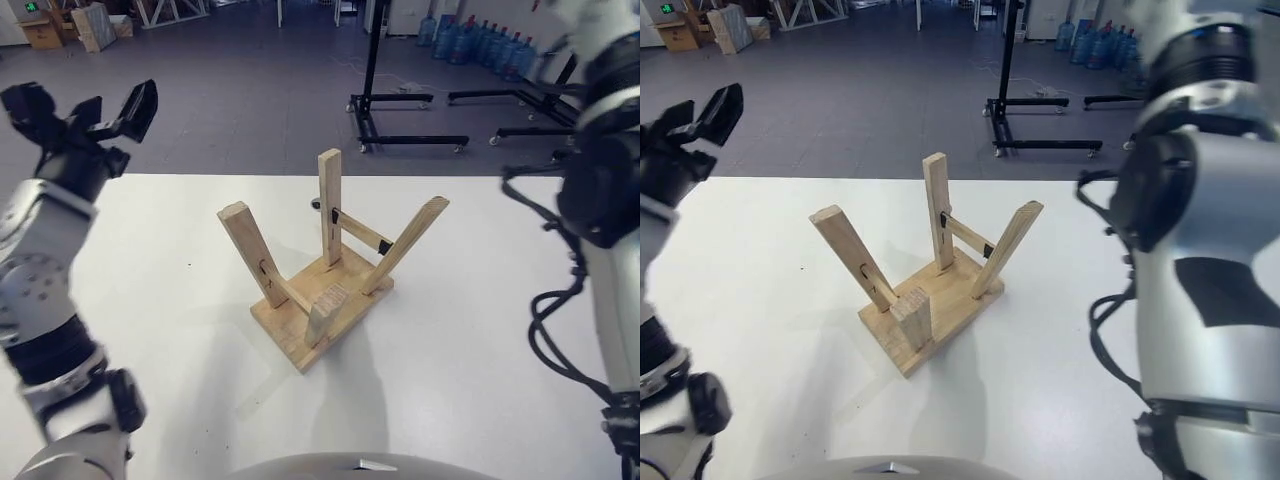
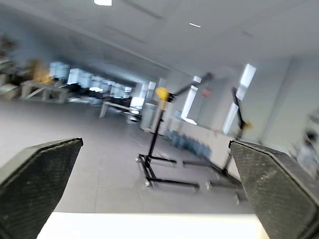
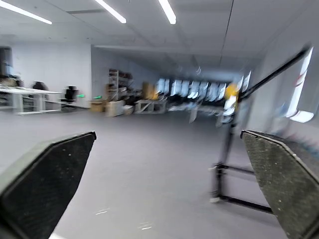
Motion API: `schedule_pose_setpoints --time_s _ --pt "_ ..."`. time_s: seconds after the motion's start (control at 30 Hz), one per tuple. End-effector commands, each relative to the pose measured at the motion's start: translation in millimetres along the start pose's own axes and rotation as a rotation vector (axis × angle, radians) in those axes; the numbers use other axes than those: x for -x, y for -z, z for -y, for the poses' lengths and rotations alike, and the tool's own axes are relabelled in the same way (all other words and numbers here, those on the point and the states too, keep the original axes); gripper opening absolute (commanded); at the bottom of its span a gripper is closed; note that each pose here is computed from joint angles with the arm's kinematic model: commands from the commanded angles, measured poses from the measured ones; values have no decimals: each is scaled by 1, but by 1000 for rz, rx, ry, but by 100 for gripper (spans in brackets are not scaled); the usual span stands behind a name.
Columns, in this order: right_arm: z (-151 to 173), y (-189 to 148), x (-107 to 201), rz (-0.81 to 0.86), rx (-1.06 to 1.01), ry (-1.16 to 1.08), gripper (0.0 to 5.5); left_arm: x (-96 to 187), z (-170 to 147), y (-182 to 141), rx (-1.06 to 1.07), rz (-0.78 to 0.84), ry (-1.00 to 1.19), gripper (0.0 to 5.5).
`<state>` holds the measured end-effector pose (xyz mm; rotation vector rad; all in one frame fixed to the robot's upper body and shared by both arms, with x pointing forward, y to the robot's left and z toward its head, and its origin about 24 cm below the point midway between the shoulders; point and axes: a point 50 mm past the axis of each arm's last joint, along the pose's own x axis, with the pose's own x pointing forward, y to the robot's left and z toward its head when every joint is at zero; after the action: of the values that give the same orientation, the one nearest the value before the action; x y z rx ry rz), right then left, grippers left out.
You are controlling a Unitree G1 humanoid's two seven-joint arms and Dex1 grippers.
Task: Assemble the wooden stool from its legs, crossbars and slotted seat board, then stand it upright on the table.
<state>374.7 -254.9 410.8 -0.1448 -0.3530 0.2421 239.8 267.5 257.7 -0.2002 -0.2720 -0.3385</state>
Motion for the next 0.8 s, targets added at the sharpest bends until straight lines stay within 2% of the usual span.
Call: schedule_pose_setpoints --time_s 0.03,0.1,0.13,0.2,0.33,0.43,0.53,0.8 --pt "82 71 96 -268 201 -83 536 69 27 2 196 -210 492 540" --pt "102 107 155 -470 180 -209 536 89 37 16 303 -356 622 540" --pt "102 126 180 -569 117 -313 536 95 42 24 332 -441 668 540" --pt "90 158 207 -694 4 -522 536 97 52 34 358 -539 748 540" --pt "41 204 193 -704 -51 -811 536 85 73 51 346 -632 884 540" --pt "7 222 171 -645 -77 -928 536 72 86 66 340 -629 908 540" --pt "-23 227 148 -562 -91 -975 536 59 97 79 277 -627 881 540" --pt "-70 222 127 -471 -117 -1189 536 45 127 96 244 -627 989 540"
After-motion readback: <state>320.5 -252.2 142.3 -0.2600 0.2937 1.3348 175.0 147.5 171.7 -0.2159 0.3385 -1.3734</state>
